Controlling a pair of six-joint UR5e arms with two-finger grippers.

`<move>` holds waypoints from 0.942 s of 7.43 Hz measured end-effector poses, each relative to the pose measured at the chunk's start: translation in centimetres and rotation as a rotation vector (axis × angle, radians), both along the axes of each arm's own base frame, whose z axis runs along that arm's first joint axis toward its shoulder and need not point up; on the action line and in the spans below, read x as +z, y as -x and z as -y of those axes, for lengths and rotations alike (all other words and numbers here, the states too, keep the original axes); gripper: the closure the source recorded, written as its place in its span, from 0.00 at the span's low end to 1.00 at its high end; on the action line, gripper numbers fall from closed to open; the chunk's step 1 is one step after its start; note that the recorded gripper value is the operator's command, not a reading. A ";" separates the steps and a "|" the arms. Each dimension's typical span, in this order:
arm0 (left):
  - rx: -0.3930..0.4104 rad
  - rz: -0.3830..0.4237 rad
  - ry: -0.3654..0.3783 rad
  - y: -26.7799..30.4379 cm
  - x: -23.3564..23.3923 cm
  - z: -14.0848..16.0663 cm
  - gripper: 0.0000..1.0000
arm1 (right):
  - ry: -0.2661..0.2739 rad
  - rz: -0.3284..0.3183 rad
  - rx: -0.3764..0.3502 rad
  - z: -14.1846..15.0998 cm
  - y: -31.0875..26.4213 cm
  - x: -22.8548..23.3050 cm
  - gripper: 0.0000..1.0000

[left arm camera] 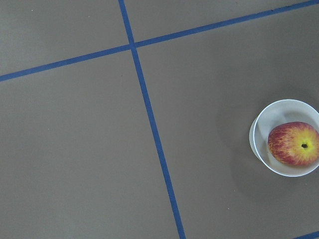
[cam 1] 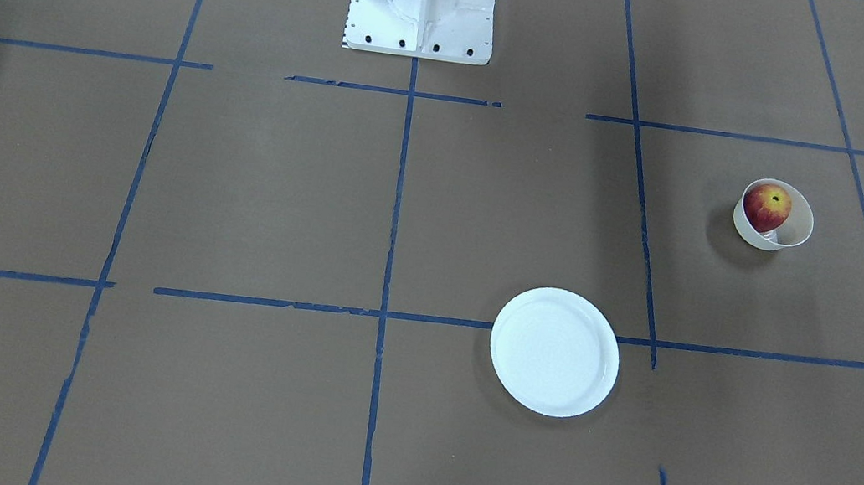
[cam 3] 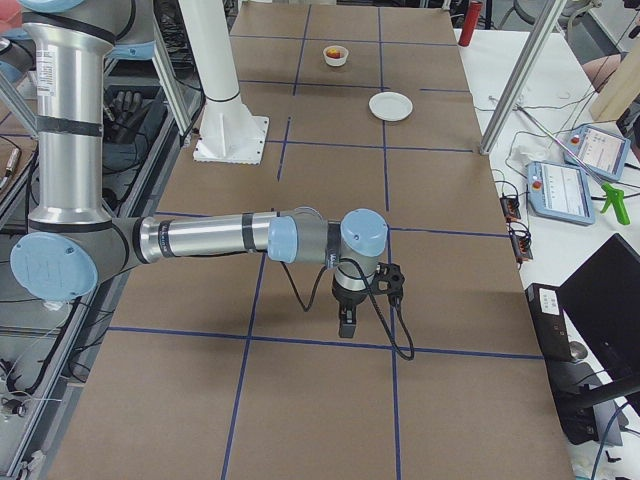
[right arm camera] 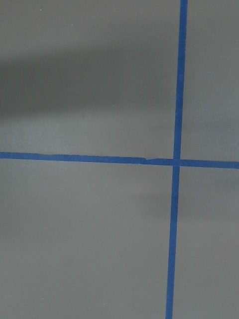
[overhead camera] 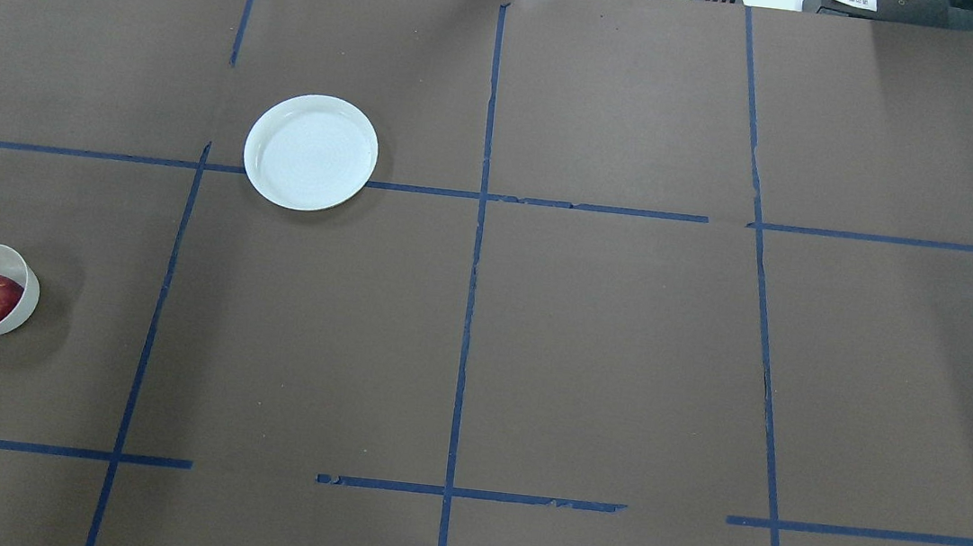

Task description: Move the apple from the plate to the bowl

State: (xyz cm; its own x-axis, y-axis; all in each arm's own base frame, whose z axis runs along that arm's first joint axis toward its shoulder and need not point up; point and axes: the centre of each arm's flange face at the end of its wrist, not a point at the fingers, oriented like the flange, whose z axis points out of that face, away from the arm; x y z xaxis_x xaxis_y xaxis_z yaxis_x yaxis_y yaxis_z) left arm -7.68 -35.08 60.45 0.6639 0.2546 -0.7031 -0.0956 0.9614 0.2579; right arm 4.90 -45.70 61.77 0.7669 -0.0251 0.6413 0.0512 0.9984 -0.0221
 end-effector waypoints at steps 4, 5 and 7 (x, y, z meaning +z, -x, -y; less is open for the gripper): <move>0.000 0.000 0.003 0.0 0.2 0.2 0.00 | 0.000 0.000 0.000 0.0 0.0 0.0 0.00; 0.000 0.000 0.002 0.0 0.2 0.2 0.00 | 0.000 0.000 0.000 0.0 0.0 0.0 0.00; -0.001 -0.004 0.009 0.0 0.5 0.3 0.00 | 0.000 0.000 0.000 0.0 0.0 0.0 0.00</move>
